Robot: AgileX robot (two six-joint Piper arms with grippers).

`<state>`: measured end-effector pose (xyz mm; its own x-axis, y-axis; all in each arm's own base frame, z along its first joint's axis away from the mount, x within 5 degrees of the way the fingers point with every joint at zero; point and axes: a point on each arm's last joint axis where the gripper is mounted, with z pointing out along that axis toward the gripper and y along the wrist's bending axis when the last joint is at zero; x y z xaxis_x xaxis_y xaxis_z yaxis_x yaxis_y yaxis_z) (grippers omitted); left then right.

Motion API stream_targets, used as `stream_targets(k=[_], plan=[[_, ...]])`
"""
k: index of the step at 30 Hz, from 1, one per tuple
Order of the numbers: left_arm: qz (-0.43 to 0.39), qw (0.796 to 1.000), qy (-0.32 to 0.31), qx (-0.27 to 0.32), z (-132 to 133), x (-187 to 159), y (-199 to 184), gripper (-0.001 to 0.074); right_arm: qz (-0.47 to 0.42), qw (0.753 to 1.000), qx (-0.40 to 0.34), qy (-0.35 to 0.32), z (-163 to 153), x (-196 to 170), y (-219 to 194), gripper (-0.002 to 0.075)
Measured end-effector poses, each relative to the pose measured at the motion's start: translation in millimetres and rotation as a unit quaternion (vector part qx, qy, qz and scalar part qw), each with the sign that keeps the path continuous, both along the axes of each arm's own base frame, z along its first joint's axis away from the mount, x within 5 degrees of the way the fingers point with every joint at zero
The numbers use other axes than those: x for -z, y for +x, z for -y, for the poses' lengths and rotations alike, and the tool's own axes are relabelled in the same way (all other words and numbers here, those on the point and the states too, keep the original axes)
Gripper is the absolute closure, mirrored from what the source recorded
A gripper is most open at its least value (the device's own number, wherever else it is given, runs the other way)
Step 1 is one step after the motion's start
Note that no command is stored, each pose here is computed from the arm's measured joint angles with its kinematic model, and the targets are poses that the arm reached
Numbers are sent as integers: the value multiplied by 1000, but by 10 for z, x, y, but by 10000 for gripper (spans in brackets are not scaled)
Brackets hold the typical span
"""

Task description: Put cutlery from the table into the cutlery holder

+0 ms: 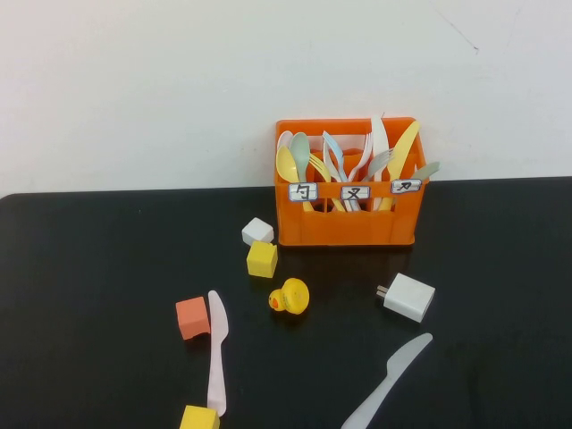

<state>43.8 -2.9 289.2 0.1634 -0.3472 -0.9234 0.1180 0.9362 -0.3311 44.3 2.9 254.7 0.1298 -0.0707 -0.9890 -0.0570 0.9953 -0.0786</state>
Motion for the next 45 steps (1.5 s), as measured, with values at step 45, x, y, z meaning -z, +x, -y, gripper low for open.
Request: stream_targets(k=[45], plan=[[-684, 723, 70, 65, 1509, 1146, 2444, 726, -326, 891, -272, -161, -451, 249, 678, 728]])
